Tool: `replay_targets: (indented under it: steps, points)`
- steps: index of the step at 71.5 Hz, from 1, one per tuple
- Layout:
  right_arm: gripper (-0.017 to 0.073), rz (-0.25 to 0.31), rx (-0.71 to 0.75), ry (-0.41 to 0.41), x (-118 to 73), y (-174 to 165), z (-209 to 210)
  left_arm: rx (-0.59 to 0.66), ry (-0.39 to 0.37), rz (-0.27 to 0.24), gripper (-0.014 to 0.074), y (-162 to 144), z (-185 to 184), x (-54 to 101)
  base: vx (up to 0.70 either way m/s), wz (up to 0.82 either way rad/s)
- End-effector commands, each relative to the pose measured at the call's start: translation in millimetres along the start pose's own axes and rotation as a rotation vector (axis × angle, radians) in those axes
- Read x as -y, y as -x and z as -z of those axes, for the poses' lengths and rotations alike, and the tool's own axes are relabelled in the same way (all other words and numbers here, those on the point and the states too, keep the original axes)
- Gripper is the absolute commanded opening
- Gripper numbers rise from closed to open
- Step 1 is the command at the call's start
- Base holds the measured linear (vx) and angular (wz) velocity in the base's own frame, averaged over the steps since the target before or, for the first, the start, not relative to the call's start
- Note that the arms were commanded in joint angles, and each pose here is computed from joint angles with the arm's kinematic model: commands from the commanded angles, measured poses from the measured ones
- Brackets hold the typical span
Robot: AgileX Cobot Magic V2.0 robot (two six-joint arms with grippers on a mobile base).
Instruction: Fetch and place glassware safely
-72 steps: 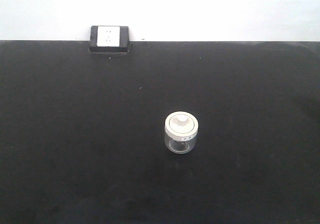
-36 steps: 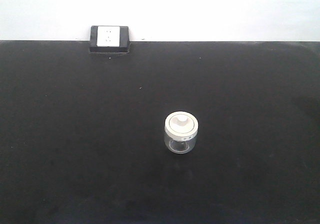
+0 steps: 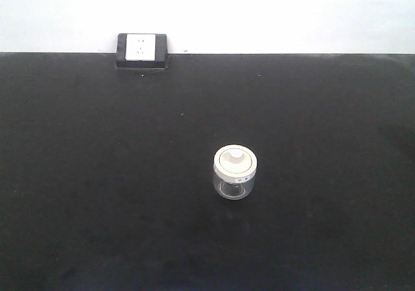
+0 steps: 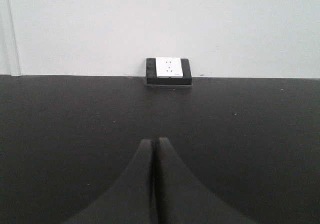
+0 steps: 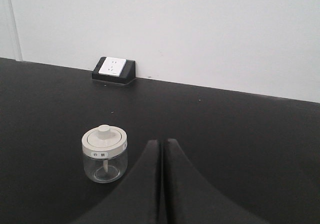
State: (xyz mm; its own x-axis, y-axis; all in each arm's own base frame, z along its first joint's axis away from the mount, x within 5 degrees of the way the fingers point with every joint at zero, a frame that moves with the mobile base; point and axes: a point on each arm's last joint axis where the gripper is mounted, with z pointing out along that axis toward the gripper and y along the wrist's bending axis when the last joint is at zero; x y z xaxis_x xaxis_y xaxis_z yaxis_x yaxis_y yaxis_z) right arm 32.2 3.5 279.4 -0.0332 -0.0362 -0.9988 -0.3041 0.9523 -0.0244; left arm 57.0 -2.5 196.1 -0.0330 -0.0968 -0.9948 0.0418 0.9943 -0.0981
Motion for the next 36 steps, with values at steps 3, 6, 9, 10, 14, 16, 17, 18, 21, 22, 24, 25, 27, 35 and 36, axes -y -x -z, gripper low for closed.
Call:
replay_targets:
  steps: [3, 6, 9, 10, 14, 16, 17, 18, 21, 22, 24, 25, 27, 35, 36]
  points:
    - [-0.0008, 0.021, 0.07, 0.004, -0.5, 13.0, -0.6, 0.068, -0.005, 0.02, -0.0007, -2.2, 0.2, -0.3, 0.0, 0.0]
    - [-0.0008, 0.021, 0.07, 0.004, -0.5, 13.0, -0.6, 0.068, -0.005, 0.02, -0.0007, -2.2, 0.2, -0.3, 0.0, 0.0]
    - [-0.0008, 0.021, 0.07, 0.004, -0.5, 13.0, -0.6, 0.068, -0.005, 0.02, -0.0007, -2.2, 0.2, -0.3, 0.0, 0.0]
    - [-0.0008, 0.021, 0.07, 0.004, -0.5, 13.0, -0.6, 0.068, -0.005, 0.02, -0.0007, -2.2, 0.2, -0.3, 0.0, 0.0]
    - [-0.0008, 0.021, 0.07, 0.004, -0.5, 13.0, -0.6, 0.068, -0.005, 0.02, -0.0007, -2.2, 0.2, -0.3, 0.0, 0.0]
    - [-0.0008, 0.021, 0.07, 0.004, -0.5, 13.0, -0.6, 0.068, -0.005, 0.02, -0.0007, -2.2, 0.2, -0.3, 0.0, 0.0]
    - [-0.0008, 0.021, 0.07, 0.004, -0.5, 13.0, -0.6, 0.068, -0.005, 0.02, -0.0007, -2.2, 0.2, -0.3, 0.0, 0.0]
    - [-0.0008, 0.021, 0.07, 0.004, -0.5, 13.0, -0.6, 0.068, -0.005, 0.02, -0.0007, -2.2, 0.2, -0.3, 0.0, 0.0]
    - [-0.0008, 0.021, 0.07, 0.004, -0.5, 13.0, -0.6, 0.068, -0.005, 0.02, -0.0007, -2.2, 0.2, -0.3, 0.0, 0.0]
    - [-0.0008, 0.021, 0.07, 0.004, -0.5, 13.0, -0.6, 0.068, -0.005, 0.02, -0.0007, -2.2, 0.2, -0.3, 0.0, 0.0]
    - [-0.0008, 0.024, 0.07, 0.004, -0.5, 13.0, -0.6, 0.068, -0.005, 0.02, -0.0007, -2.2, 0.2, -0.3, 0.0, 0.0]
    - [-0.0008, 0.03, 0.069, 0.002, -0.4, 12.9, -0.6, 0.068, -0.005, 0.02, -0.0007, -2.2, 0.2, -0.3, 0.0, 0.0]
    - [-0.0008, 0.041, 0.068, -0.001, -0.1, 12.9, -0.6, 0.068, -0.005, 0.02, -0.0007, -2.2, 0.2, -0.3, 0.0, 0.0]
    - [-0.0008, 0.057, 0.069, -0.007, 0.4, 13.0, -0.6, 0.068, -0.005, 0.02, -0.0007, -2.2, 0.2, -0.3, 0.0, 0.0]
    - [-0.0008, 0.057, 0.069, -0.007, 0.4, 13.0, -0.6, 0.068, -0.005, 0.02, -0.0007, -2.2, 0.2, -0.3, 0.0, 0.0]
